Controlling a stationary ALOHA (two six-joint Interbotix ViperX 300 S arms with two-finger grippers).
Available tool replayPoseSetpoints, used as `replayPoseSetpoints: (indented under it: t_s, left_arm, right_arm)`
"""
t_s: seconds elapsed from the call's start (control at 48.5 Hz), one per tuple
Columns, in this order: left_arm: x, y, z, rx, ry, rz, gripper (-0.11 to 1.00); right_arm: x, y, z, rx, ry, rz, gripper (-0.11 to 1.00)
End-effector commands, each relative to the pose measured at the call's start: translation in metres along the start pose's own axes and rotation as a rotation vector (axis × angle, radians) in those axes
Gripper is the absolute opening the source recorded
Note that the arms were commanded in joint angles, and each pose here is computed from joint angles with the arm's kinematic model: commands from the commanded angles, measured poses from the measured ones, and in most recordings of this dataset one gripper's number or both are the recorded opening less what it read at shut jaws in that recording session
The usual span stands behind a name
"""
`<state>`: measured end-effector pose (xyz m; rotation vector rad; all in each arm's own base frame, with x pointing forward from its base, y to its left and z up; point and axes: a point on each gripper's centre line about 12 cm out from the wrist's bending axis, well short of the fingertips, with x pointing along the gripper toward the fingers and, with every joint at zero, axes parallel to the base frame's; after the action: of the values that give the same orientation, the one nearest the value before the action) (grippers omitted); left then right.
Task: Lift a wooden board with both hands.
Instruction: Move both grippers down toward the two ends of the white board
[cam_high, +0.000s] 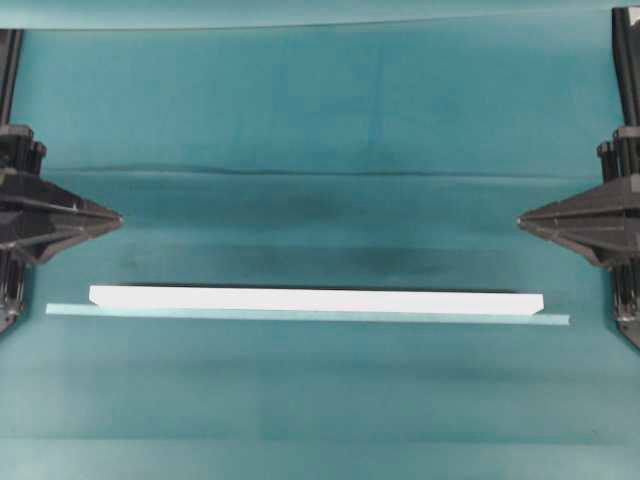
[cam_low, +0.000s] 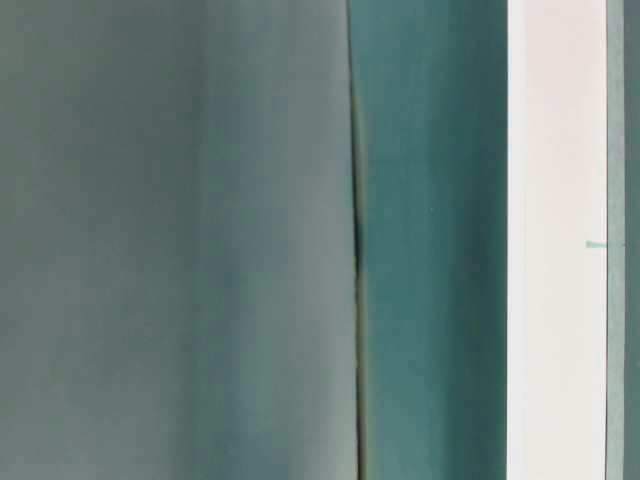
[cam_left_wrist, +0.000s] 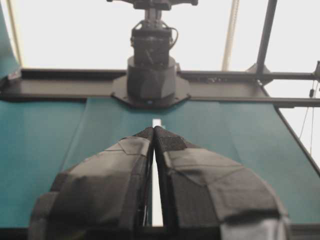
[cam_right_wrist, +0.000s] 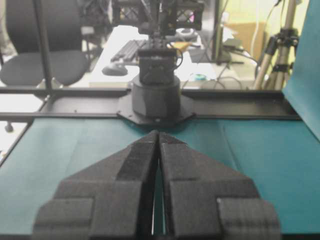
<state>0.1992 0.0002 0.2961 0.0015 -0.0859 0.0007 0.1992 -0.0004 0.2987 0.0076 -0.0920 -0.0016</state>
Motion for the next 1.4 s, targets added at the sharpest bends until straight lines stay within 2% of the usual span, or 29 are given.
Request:
replayPoseSetpoints:
  t_s: [0.0,0.041,0.103,0.165,0.412,0.639,0.825,1.134,1.381]
  left_arm:
    - [0.011,-0.003,0.007,-0.046,0.026,-0.015,0.14]
    - [0.014,-0.003,0.009,-0.055,0.046,-0.016,0.13]
    - [0.017,-0.004,0.012,-0.059,0.07,-0.016,0.05]
    - [0.018,-0.003,0.014,-0.061,0.086,-0.015,-0.01]
    - [0.024,-0.004,0.022,-0.067,0.177,-0.014,-0.01]
    - [0.04,-0.005,0.035,-0.067,0.323,-0.007,-0.01]
    - [0.055,-0.005,0.029,-0.069,0.46,0.001,-0.01]
    - [0.077,-0.005,-0.005,-0.128,0.775,0.044,-0.01]
    - [0.091,-0.006,-0.026,-0.116,1.028,0.06,-0.01]
  right_arm:
    - [0.004,-0.002,0.007,0.035,-0.013,-0.013,0.1]
    - [0.005,-0.003,0.007,0.072,0.001,-0.024,0.1]
    - [0.006,-0.005,0.004,0.136,0.035,-0.037,0.04]
    - [0.006,-0.005,0.003,0.169,0.068,-0.043,0.0]
    - [0.011,-0.004,0.008,0.198,0.161,-0.042,0.0]
    - [0.026,-0.004,-0.002,0.272,0.399,-0.065,0.0]
    - [0.042,-0.004,-0.01,0.336,0.571,-0.094,0.0]
    - [0.066,-0.002,-0.029,0.342,0.858,-0.115,0.0]
    - [0.085,-0.001,-0.046,0.33,1.061,-0.126,0.0]
